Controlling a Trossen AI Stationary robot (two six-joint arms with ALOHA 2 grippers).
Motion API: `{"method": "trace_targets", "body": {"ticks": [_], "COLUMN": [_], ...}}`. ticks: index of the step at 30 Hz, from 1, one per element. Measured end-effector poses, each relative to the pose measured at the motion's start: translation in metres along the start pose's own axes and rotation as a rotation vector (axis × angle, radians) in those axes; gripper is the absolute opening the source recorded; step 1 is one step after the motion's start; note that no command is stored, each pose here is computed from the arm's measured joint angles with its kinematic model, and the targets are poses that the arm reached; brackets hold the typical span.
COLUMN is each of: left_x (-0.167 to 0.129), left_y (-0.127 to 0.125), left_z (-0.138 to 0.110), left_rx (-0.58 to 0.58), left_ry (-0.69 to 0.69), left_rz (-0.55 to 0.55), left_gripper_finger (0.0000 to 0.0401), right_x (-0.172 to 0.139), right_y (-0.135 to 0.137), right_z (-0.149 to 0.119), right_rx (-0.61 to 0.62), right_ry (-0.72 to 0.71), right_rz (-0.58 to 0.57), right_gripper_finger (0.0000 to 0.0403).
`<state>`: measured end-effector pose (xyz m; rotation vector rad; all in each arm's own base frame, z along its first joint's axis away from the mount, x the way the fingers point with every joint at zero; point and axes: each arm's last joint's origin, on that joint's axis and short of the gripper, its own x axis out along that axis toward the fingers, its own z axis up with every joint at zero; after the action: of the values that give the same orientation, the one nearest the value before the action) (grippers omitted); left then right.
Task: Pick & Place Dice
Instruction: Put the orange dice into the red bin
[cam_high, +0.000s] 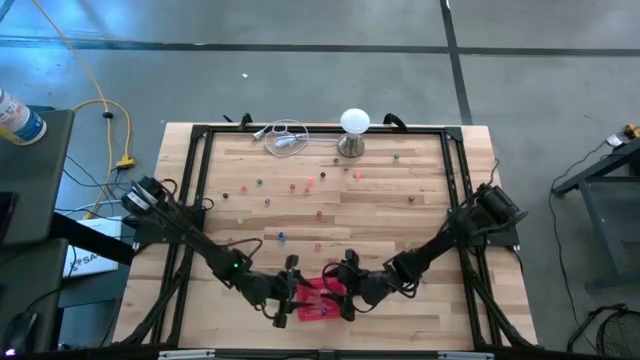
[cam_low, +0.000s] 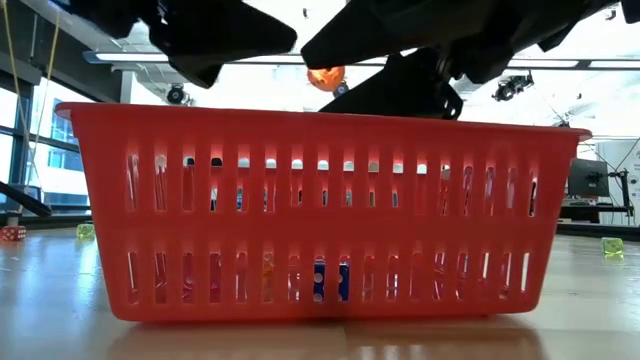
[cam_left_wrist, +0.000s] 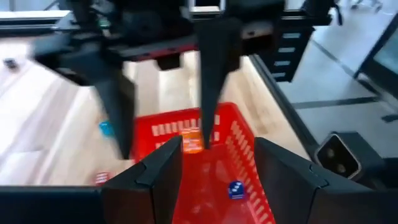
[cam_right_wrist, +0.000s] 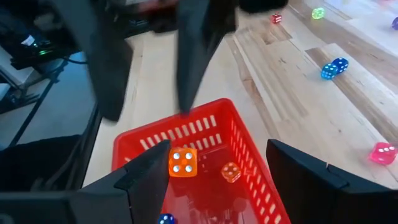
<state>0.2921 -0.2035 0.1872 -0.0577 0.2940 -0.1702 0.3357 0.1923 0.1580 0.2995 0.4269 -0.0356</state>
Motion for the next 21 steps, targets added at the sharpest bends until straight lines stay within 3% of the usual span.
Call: {"method": "trace_targets", "body": {"ticks": [8, 21], "left_x": [0.012, 0.02], "left_y": [0.003, 0.011], "left_z": [-0.005, -0.012], "left_rx": [0.062, 0.0], "left_ry": [-0.062, -0.038], "left_rz": [-0.005, 0.004], "left_gripper_finger": [0.0189, 0.0189], "right_x": [0.002, 0.002], "right_y": [-0.004, -0.003], "right_z": [0.002, 0.002], "right_rx": [0.004, -0.006], "right_ry": [0.0, 0.016], "right_rz": [-0.01, 0.023], "right_gripper_finger": [0.0254, 0.0254]}}
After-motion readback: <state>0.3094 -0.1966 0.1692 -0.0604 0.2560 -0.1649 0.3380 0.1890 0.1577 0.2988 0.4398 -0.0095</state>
